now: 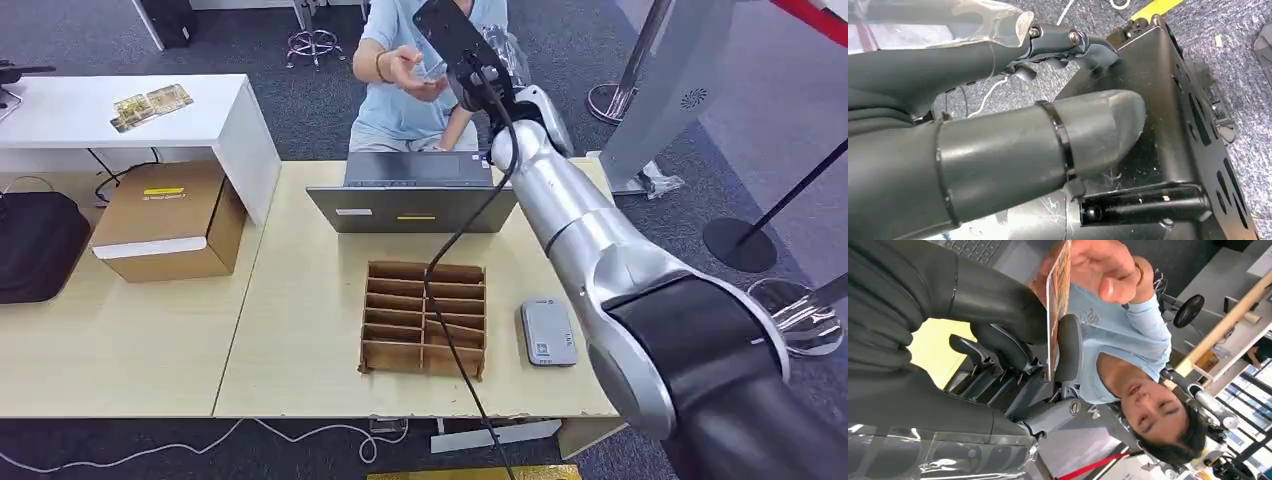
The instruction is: Pass the card to the sensor for recognition and then transmit it.
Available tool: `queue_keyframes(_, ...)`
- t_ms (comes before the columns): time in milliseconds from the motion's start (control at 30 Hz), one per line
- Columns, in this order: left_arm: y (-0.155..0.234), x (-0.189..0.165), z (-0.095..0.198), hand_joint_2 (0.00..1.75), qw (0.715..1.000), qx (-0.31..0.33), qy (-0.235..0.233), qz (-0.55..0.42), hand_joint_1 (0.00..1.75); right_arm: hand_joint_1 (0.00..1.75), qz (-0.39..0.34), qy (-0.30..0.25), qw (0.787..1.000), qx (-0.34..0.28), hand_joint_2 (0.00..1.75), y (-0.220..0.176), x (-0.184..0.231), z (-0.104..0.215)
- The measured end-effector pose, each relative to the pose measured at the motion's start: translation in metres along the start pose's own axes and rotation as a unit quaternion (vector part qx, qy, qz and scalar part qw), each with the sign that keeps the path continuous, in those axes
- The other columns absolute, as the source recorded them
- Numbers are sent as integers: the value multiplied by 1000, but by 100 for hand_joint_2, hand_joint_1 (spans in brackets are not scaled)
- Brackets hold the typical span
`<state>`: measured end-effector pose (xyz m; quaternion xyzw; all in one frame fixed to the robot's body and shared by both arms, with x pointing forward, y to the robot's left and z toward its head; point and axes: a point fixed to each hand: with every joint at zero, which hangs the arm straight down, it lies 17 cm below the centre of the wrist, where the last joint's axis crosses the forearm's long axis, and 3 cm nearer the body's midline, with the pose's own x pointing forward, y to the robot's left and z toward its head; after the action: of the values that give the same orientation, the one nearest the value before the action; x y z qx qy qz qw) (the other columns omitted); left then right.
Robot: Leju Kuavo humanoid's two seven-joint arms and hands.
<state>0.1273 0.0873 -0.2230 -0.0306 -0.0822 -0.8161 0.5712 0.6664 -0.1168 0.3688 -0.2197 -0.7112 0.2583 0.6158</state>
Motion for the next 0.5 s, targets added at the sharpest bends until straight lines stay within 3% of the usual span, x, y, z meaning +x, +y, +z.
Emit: queue_keyframes(500,-1,1,0,0,1000,-1,-3,10,0,175,-5,10,1000,7,175,4,-5,1)
